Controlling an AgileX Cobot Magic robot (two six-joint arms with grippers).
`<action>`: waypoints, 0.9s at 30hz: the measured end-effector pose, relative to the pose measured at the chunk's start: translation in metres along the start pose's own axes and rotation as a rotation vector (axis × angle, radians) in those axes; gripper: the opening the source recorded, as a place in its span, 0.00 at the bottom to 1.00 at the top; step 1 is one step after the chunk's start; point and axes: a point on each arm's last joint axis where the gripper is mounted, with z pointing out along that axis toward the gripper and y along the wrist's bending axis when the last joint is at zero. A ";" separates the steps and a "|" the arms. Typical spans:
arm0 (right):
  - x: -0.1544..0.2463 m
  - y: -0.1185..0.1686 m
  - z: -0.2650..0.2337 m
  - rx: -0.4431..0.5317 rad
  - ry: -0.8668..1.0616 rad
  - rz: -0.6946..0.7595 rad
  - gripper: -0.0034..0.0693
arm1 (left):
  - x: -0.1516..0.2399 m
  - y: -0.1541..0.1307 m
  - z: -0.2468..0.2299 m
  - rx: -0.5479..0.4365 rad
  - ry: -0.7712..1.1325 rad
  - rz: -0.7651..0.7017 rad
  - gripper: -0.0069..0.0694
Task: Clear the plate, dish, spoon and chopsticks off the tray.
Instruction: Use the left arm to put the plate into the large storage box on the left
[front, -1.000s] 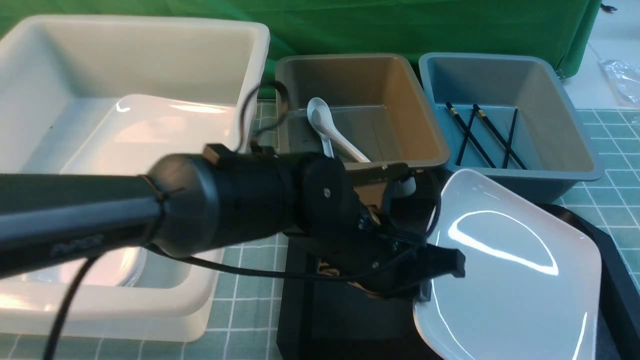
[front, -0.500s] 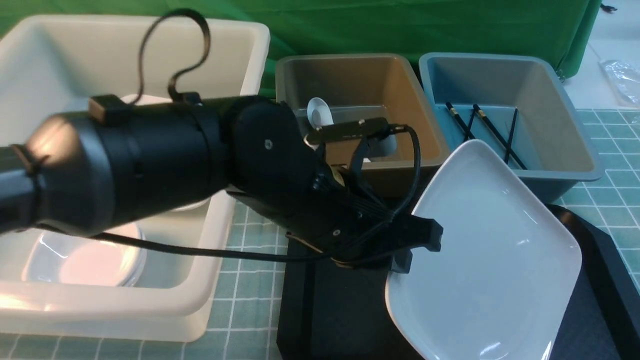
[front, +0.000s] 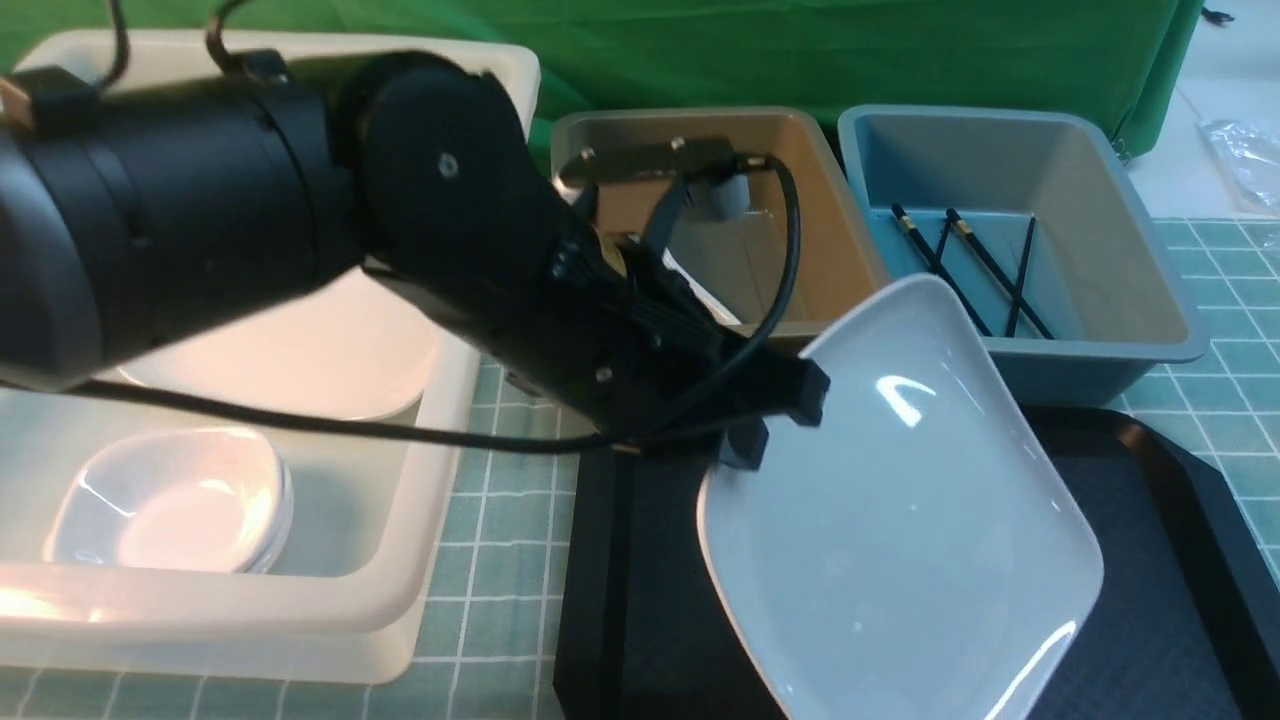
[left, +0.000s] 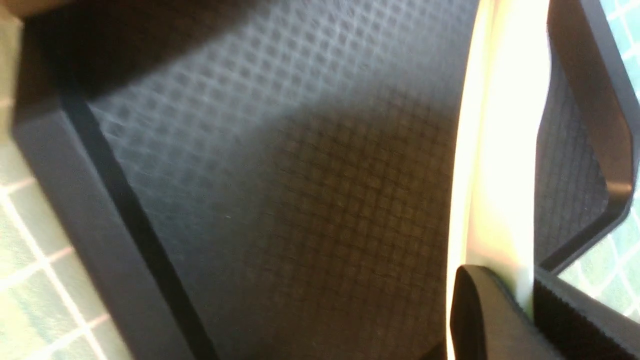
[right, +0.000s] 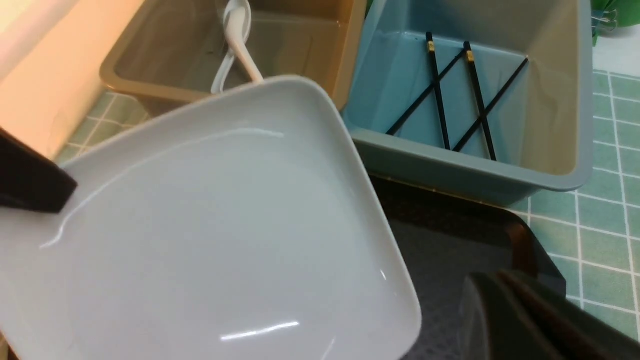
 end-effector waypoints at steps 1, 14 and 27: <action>0.000 0.000 0.000 0.000 0.000 0.000 0.09 | 0.000 0.002 0.000 -0.022 0.004 0.005 0.13; 0.000 0.000 0.000 -0.001 -0.001 0.001 0.10 | -0.005 0.007 -0.010 -0.106 0.024 0.036 0.12; -0.001 0.000 0.000 -0.002 -0.007 0.001 0.11 | -0.033 -0.011 -0.057 -0.117 -0.100 0.109 0.13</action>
